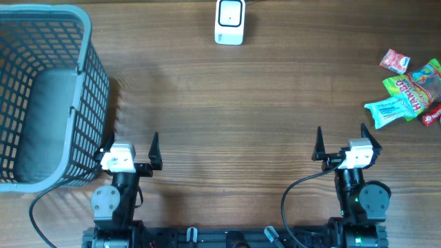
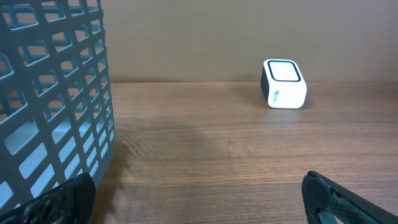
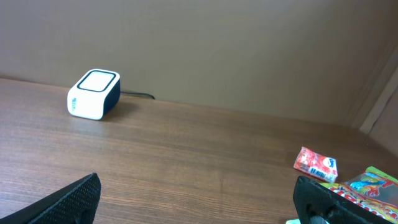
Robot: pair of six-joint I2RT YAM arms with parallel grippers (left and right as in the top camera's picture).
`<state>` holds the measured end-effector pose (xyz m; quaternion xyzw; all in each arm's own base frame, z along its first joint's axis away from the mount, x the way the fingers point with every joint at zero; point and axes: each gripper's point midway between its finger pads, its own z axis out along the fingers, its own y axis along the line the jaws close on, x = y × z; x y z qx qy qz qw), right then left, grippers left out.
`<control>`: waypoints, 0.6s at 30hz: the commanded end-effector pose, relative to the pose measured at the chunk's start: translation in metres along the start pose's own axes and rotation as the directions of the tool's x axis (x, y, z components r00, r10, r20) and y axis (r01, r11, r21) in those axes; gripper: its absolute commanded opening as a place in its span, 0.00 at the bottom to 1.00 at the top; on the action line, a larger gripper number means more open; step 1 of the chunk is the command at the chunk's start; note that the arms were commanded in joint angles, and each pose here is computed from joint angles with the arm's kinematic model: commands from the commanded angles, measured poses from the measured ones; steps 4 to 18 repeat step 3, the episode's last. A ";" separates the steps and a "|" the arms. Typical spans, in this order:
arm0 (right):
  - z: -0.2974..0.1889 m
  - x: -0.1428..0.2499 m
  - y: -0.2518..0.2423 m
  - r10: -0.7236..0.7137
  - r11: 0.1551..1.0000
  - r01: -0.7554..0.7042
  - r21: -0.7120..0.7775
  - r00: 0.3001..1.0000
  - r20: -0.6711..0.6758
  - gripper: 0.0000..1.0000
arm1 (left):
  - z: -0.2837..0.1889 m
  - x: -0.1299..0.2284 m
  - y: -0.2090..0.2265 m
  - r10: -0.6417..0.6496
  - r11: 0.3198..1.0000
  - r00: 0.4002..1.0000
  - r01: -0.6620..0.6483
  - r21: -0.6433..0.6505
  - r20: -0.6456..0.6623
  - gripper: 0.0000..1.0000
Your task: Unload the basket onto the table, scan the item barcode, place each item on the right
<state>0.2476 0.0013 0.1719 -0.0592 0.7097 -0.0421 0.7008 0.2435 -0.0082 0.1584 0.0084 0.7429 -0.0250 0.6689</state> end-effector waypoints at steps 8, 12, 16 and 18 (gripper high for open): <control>-0.001 -0.002 -0.001 -0.014 1.000 0.014 0.009 1.000 0.010 1.00 | 0.001 0.002 0.000 -0.002 1.000 1.000 0.002 -0.003 0.003 1.00; -0.001 -0.002 -0.001 -0.014 1.000 0.014 0.009 1.000 0.010 1.00 | 0.001 0.002 0.000 -0.002 1.000 1.000 0.002 -0.003 0.003 1.00; -0.001 -0.002 -0.001 -0.014 1.000 0.014 0.009 1.000 0.010 1.00 | 0.001 0.002 0.000 -0.002 1.000 1.000 0.002 -0.003 0.003 1.00; -0.001 -0.002 -0.001 -0.014 1.000 0.014 0.009 1.000 0.010 1.00 | 0.001 0.002 0.000 -0.002 1.000 1.000 0.002 -0.003 0.003 1.00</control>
